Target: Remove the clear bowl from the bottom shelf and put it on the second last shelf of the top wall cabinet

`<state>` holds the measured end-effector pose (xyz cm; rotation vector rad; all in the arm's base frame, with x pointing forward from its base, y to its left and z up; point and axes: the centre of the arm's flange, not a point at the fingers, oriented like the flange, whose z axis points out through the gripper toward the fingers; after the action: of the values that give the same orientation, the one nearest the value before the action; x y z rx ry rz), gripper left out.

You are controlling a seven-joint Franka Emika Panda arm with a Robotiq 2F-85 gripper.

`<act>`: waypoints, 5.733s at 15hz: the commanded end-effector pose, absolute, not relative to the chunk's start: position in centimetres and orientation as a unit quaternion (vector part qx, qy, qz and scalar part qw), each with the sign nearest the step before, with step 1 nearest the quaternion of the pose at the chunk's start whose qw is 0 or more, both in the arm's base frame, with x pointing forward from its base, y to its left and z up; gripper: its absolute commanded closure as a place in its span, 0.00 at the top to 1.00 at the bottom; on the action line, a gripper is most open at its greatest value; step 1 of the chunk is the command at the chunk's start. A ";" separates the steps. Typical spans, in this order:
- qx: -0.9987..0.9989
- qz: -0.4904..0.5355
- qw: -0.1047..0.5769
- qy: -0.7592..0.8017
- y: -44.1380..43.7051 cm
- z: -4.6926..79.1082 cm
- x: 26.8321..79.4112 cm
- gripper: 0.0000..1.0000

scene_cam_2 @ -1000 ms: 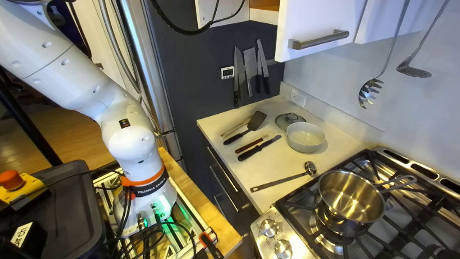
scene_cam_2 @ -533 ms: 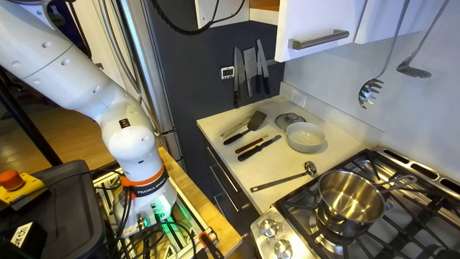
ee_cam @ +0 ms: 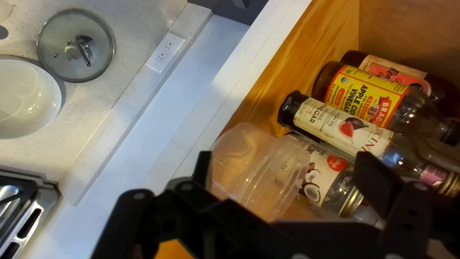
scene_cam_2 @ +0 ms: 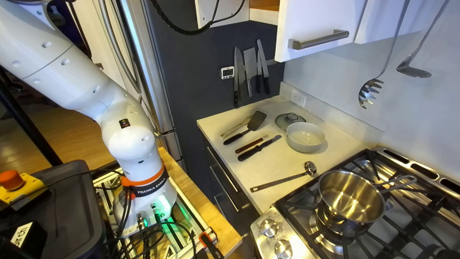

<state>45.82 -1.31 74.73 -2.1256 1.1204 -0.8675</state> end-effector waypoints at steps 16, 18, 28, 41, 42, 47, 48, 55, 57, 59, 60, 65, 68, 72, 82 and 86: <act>-0.805 -0.345 0.235 0.422 -2.7 74.6 48.5 1.00; -0.811 -0.345 0.222 0.417 -2.9 74.6 49.4 1.00; -0.823 -0.343 0.151 0.427 -4.2 73.3 52.6 0.68; -0.815 -0.297 0.170 0.468 -7.8 74.1 51.4 0.03; -0.814 -0.296 0.179 0.466 -8.0 74.6 51.2 0.03; -0.836 -0.279 0.253 0.399 -8.0 77.9 49.2 0.03; -0.844 -0.267 0.262 0.384 -8.0 78.3 48.9 0.03; -0.855 -0.258 0.244 0.379 -8.0 78.6 48.2 0.10; -0.860 -0.259 0.240 0.368 -7.8 78.5 48.3 0.03; -0.852 -0.241 0.268 0.380 -7.7 79.6 48.6 0.03; -0.844 -0.231 0.287 0.389 -7.9 80.4 48.8 0.03; -0.833 -0.144 0.328 0.422 -8.9 81.6 48.3 0.03; -0.814 -0.098 0.366 0.441 -9.7 82.3 48.3 0.03; -0.763 -0.058 0.445 0.466 -10.4 84.2 48.5 0.03; -0.726 -0.046 0.500 0.469 -10.6 85.0 48.0 0.10; -0.721 -0.033 0.516 0.461 -10.9 85.5 48.0 0.03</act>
<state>48.05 -10.47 84.93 -1.7575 1.1298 -0.0998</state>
